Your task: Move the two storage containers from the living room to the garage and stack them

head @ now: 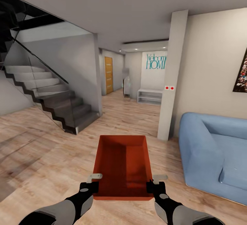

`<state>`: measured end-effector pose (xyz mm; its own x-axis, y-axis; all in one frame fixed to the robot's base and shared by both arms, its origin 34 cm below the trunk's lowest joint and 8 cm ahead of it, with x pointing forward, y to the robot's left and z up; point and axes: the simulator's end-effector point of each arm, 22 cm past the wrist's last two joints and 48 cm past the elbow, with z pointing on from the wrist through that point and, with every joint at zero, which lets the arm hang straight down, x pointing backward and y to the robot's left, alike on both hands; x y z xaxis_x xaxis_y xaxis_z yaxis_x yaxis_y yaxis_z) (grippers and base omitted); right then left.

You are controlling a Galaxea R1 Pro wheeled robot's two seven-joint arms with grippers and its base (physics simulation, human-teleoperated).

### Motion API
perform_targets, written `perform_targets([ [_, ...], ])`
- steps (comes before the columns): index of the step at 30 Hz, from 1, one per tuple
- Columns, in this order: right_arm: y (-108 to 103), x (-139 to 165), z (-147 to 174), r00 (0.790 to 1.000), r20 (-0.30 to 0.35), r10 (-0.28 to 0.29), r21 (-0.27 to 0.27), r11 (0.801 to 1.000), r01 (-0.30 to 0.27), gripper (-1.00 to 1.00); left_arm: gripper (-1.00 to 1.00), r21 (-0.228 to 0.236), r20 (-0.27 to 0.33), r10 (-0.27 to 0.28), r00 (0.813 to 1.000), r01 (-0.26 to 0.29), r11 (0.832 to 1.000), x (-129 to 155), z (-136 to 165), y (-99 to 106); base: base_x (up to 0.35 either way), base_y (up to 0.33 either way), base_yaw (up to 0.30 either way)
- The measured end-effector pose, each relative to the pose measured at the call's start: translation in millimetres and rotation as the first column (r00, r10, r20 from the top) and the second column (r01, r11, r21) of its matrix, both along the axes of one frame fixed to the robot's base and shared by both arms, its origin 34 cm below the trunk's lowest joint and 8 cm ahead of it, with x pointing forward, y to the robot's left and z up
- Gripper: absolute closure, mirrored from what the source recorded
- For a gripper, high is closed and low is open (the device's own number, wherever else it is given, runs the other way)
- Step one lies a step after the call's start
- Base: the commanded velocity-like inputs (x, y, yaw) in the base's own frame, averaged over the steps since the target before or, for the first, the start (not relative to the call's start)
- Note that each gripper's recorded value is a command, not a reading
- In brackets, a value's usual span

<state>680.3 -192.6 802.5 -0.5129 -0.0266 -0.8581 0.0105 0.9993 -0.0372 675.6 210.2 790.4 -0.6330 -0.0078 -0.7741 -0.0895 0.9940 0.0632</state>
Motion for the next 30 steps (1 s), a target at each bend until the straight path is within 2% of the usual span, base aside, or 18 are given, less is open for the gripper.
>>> perform_targets([
  [30, 0.0, 0.0, 0.1, 1.000, 0.001, 0.000, 0.000, 1.000, 0.000, 1.00, 1.00, 0.000, 0.001, 0.000, 1.000, 0.000, 1.000, 0.1, 0.1, 0.0, 0.321, 0.000, 0.000],
])
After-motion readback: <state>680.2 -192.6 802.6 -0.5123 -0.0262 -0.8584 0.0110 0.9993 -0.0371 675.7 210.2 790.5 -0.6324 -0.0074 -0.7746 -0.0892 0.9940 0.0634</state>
